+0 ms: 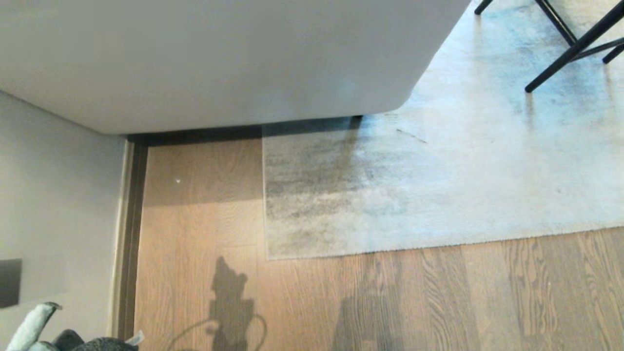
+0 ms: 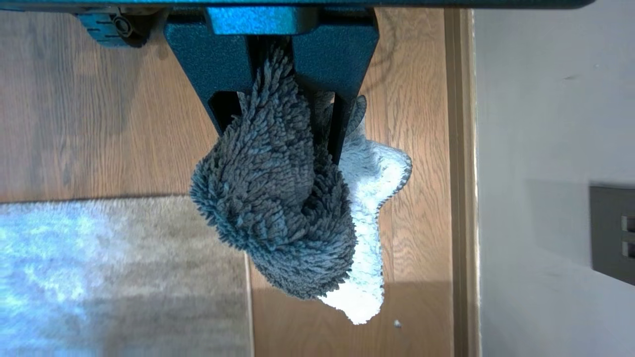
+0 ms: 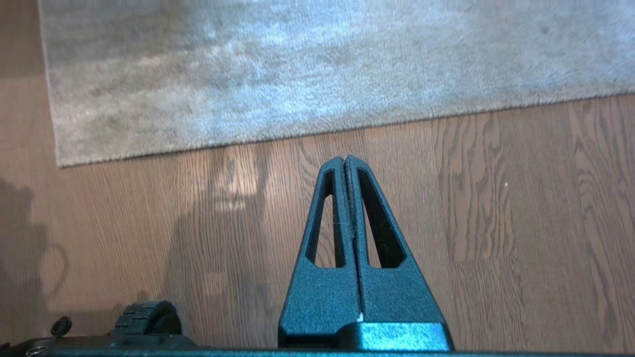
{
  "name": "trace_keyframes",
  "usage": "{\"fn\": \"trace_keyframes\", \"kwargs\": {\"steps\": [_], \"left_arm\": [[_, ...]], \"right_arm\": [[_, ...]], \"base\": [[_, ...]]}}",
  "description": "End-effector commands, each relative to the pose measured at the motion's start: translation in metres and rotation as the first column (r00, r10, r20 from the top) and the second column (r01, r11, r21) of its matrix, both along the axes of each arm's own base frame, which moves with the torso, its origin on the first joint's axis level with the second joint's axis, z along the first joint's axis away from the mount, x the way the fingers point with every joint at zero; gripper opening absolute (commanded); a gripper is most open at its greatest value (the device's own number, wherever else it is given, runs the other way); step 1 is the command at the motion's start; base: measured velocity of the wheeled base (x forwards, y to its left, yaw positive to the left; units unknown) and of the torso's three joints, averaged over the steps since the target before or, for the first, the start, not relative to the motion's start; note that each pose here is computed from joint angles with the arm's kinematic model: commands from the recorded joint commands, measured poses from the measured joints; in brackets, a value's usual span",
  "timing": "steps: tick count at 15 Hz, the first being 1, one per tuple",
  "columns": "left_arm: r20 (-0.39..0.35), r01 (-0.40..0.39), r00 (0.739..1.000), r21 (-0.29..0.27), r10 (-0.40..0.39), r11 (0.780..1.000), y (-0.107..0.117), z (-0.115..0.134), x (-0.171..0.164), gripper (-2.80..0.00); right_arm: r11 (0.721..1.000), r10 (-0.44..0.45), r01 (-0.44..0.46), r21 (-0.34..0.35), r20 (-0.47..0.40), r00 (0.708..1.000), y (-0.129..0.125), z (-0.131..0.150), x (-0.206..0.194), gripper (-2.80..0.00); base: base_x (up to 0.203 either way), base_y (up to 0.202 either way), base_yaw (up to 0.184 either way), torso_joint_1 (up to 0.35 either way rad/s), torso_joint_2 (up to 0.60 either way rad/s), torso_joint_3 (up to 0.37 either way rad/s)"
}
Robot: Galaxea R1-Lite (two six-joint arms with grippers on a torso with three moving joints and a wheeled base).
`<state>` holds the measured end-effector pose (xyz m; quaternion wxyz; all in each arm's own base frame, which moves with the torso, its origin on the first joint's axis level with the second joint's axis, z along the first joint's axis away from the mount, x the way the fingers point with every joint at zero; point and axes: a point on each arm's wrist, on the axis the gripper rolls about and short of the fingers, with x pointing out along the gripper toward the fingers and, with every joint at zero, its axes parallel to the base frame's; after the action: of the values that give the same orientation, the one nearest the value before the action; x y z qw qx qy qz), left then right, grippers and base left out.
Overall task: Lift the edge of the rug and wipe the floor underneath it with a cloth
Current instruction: Put down the rag
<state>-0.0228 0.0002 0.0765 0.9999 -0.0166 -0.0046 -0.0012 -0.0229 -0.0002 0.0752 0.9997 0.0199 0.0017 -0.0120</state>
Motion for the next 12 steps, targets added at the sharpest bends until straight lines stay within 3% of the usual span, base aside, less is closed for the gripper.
{"fn": "trace_keyframes", "kwargs": {"steps": [1, 12], "left_arm": [[0.002, -0.002, 1.000, -0.001, 0.002, 1.000, 0.0000, 0.0001, 0.0000, -2.80], [0.002, -0.008, 1.000, -0.001, 0.008, 1.000, 0.0002, 0.0001, 0.0000, -2.80]], "right_arm": [[1.000, 0.000, 0.000, 0.000, -0.002, 1.000, 0.0000, -0.0002, 0.0002, -2.80], [1.000, 0.001, -0.001, 0.000, -0.002, 1.000, 0.0000, -0.0002, 0.0002, -2.80]], "base": [[0.000, 0.000, 0.000, 0.000, 0.00, 0.202], [0.000, 0.000, 0.000, 0.002, 0.00, 0.202]]}}
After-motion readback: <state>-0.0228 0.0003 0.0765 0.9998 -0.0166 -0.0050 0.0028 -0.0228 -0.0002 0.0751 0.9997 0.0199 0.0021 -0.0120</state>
